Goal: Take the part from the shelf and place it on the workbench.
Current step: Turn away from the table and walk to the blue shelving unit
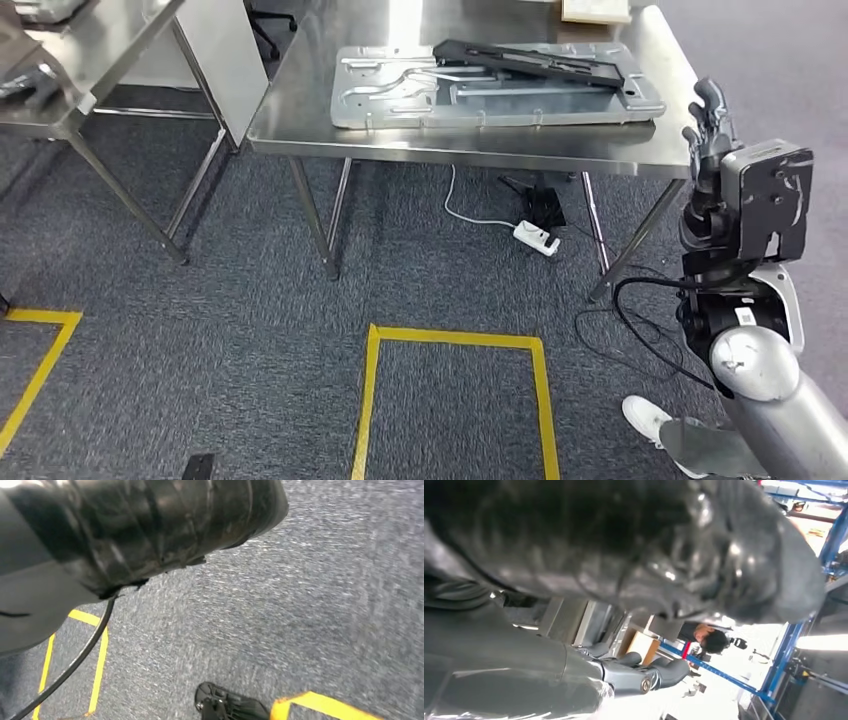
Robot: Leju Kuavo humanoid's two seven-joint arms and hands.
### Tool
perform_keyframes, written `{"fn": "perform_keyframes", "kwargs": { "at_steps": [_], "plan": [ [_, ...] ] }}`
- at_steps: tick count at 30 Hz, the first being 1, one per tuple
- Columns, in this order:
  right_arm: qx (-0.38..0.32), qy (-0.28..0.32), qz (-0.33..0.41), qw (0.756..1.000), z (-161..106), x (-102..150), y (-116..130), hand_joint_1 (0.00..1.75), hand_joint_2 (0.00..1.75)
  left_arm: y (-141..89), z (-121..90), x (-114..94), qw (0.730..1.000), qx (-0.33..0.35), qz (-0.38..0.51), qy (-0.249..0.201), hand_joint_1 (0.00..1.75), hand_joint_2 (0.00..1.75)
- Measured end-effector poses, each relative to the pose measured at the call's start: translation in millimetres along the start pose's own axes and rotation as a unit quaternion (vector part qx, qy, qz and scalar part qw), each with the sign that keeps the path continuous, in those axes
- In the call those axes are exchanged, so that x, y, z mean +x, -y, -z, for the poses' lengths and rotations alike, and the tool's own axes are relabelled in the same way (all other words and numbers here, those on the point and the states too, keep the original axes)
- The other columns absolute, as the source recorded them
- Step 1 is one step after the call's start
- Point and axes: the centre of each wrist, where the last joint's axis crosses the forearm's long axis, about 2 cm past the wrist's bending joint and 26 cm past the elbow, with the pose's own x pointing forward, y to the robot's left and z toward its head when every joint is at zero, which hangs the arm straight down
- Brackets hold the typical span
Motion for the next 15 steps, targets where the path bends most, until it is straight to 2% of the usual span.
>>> {"fn": "perform_keyframes", "kwargs": {
  "at_steps": [15],
  "plan": [
    [-0.012, -0.008, -0.009, 1.0, -5.2, -5.2, 1.6, 0.0, 0.0, 0.4, -0.5, -1.9, 1.0, -0.002, 0.0, -0.001, 0.0, 0.0]
  ]
}}
